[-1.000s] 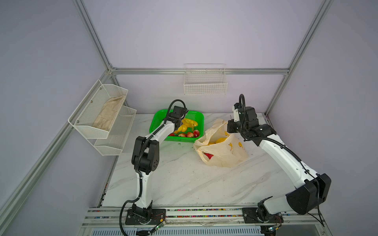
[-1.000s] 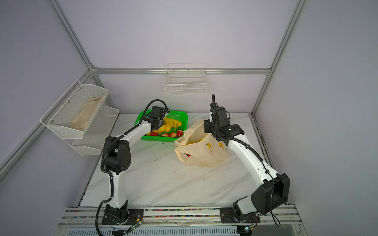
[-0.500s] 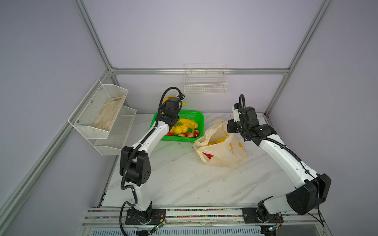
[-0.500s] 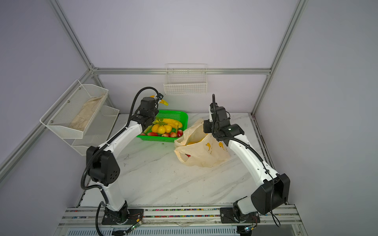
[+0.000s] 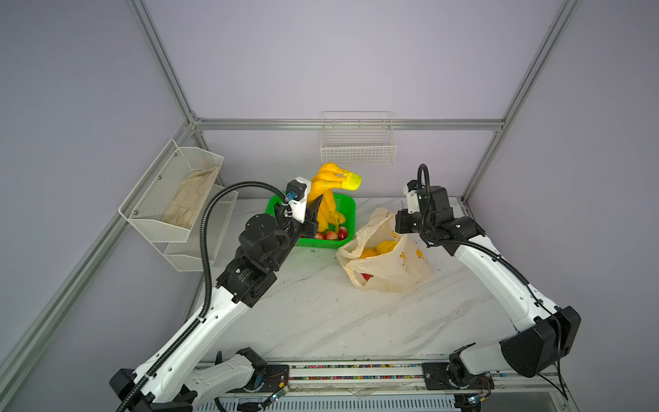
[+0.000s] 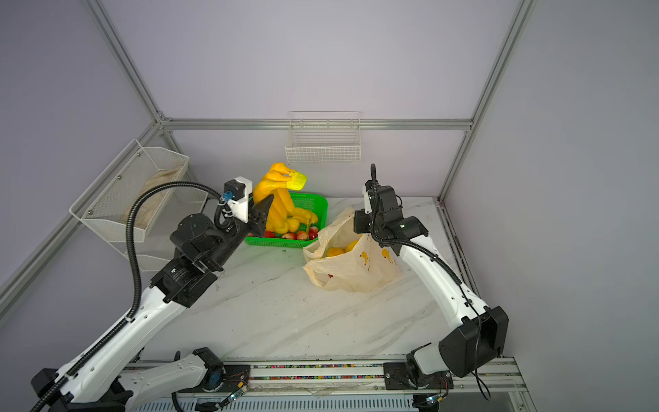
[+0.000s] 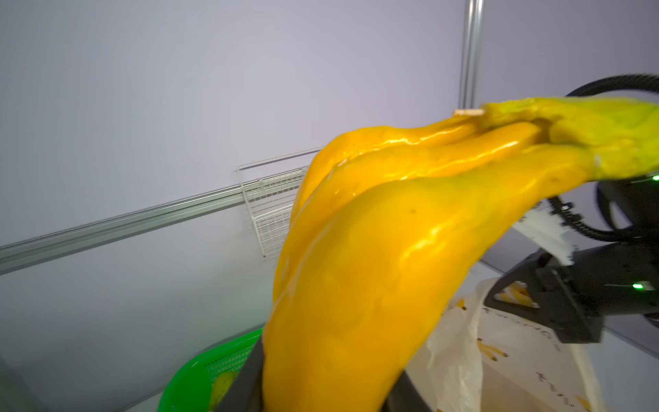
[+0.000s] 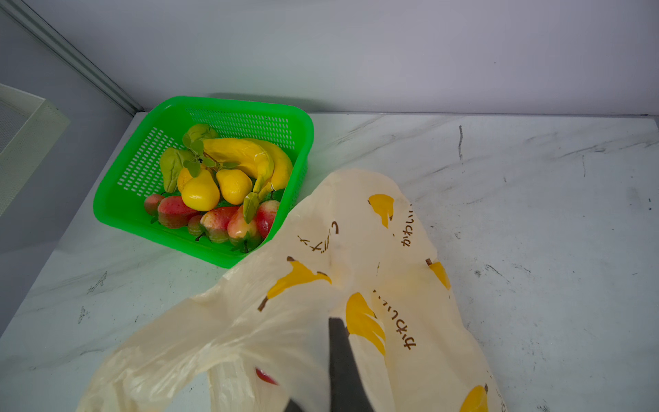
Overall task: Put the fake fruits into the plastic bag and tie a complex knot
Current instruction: 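Lift the banana bunch with the left gripper and carry it into the bag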
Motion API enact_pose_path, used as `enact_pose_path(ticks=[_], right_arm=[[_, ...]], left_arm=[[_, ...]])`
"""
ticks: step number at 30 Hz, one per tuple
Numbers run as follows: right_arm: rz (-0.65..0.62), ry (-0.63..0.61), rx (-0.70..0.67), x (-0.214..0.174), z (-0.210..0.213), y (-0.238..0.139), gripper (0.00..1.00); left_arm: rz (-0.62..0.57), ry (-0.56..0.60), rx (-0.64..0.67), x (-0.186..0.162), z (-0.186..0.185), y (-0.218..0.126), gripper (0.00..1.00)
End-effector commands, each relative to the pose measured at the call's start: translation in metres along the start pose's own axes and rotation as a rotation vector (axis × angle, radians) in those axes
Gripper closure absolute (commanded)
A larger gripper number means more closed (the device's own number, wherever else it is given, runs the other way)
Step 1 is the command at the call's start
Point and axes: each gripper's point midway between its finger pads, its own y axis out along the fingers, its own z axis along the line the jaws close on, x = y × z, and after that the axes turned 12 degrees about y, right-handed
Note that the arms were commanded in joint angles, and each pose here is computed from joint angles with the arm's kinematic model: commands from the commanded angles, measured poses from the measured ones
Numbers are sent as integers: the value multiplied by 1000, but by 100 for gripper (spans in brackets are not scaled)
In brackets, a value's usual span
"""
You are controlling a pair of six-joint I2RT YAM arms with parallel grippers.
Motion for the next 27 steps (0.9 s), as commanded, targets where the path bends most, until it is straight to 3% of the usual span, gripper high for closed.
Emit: enact_pose_path(ticks=[1, 5, 9, 15, 22, 27], right_arm=[[-16, -8, 43, 8, 10, -18, 100], [10, -11, 89, 6, 19, -14, 100], [42, -14, 129, 3, 26, -10, 100], [61, 4, 168, 4, 26, -11, 100], [65, 15, 180, 3, 22, -16, 100], [69, 9, 168, 0, 17, -17, 100]], left_arm=[[-150, -232, -246, 19, -46, -15, 85], [-225, -323, -396, 25, -77, -26, 85], [-218, -275, -462, 10, -102, -19, 84], [-251, -159, -438, -17, -113, -4, 84], [-224, -91, -422, -44, -124, 18, 84], [-220, -91, -325, -46, -109, 25, 85]])
